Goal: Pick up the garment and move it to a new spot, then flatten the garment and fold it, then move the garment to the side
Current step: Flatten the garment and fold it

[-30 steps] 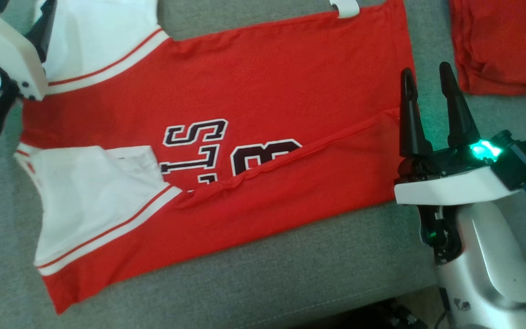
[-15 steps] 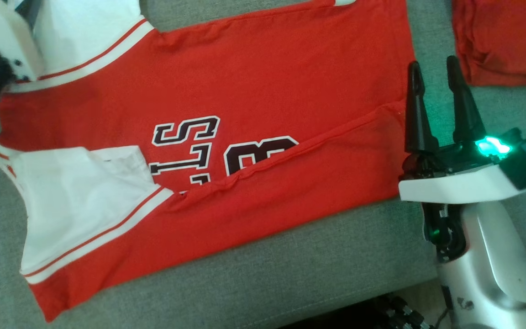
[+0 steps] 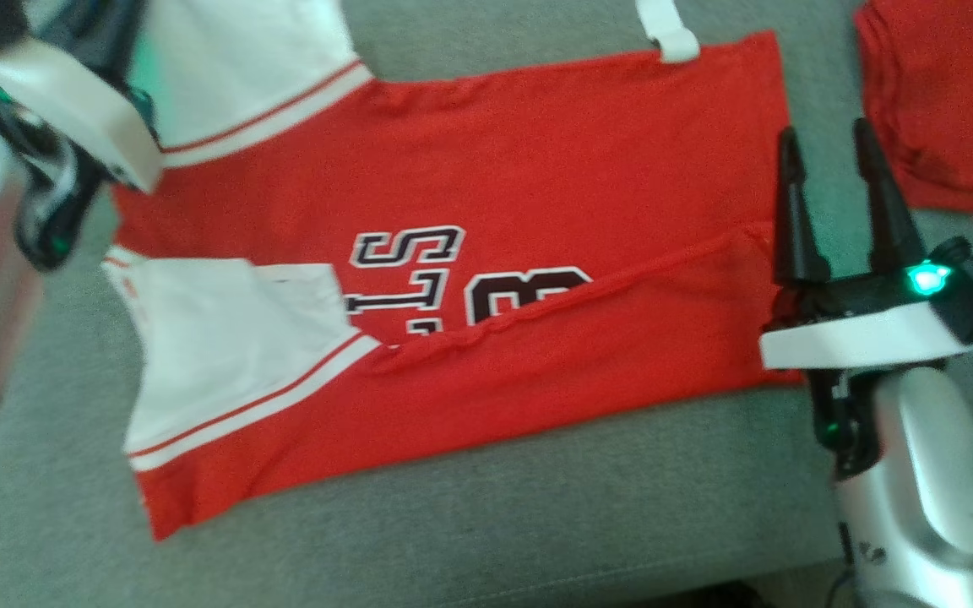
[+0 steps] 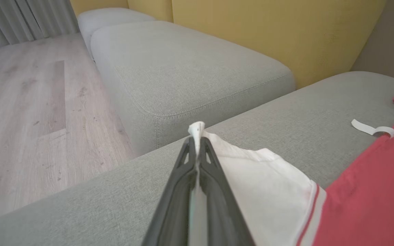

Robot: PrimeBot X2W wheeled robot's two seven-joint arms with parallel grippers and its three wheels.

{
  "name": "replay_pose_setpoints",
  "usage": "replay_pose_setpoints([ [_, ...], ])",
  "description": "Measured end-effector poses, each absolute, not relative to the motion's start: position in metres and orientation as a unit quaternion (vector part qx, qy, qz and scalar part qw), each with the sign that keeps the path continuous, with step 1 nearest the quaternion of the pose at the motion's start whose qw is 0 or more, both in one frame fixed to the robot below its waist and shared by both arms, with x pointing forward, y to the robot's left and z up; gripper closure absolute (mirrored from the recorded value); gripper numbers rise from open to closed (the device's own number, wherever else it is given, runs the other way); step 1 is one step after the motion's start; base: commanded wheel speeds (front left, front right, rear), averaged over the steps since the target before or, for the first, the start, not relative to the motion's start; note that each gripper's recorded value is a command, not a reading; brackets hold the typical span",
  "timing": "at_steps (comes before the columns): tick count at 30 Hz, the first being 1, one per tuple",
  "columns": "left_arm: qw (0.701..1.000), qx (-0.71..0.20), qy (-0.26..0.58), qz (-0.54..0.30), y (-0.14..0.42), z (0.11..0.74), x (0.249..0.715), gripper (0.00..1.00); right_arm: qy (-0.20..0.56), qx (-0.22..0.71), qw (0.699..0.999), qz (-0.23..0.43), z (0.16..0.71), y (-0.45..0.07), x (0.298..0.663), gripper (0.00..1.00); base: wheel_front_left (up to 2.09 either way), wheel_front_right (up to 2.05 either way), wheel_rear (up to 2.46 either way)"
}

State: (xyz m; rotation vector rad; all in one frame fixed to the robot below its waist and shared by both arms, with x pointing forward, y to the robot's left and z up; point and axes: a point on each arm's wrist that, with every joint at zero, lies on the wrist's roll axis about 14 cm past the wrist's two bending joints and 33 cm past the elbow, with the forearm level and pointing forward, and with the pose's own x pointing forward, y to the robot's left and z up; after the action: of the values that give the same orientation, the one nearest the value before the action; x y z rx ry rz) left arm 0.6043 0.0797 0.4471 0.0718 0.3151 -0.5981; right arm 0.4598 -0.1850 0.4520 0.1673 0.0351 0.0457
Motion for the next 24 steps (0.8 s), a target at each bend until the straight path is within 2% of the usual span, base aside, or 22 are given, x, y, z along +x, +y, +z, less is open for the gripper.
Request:
replay_pose_setpoints([
  [4, 0.942, 0.044, 0.122, -0.311, 0.082, 0.463, 0.575, 1.0, 0.03, 0.049, 0.998, 0.028, 0.461, -0.185, 0.471, 0.0, 0.0, 0.0, 0.0],
  [7, 0.942, 0.037, 0.113, -0.313, 0.087, 0.468, 0.54, 1.0, 0.042, 0.025, 0.998, 0.033, 0.474, -0.182, 0.493, 0.0, 0.0, 0.0, 0.0],
  [14, 0.943, 0.035, 0.111, -0.313, 0.094, 0.474, 0.486, 1.0, 0.152, 0.017, 0.988, 0.015, 0.443, -0.188, 0.509, 0.0, 0.0, 0.0, 0.0],
  [24, 0.941, 0.027, 0.107, -0.319, 0.088, 0.484, 0.472, 1.0, 0.256, -0.011, 0.967, -0.004, 0.399, -0.202, 0.526, 0.0, 0.0, 0.0, 0.0],
])
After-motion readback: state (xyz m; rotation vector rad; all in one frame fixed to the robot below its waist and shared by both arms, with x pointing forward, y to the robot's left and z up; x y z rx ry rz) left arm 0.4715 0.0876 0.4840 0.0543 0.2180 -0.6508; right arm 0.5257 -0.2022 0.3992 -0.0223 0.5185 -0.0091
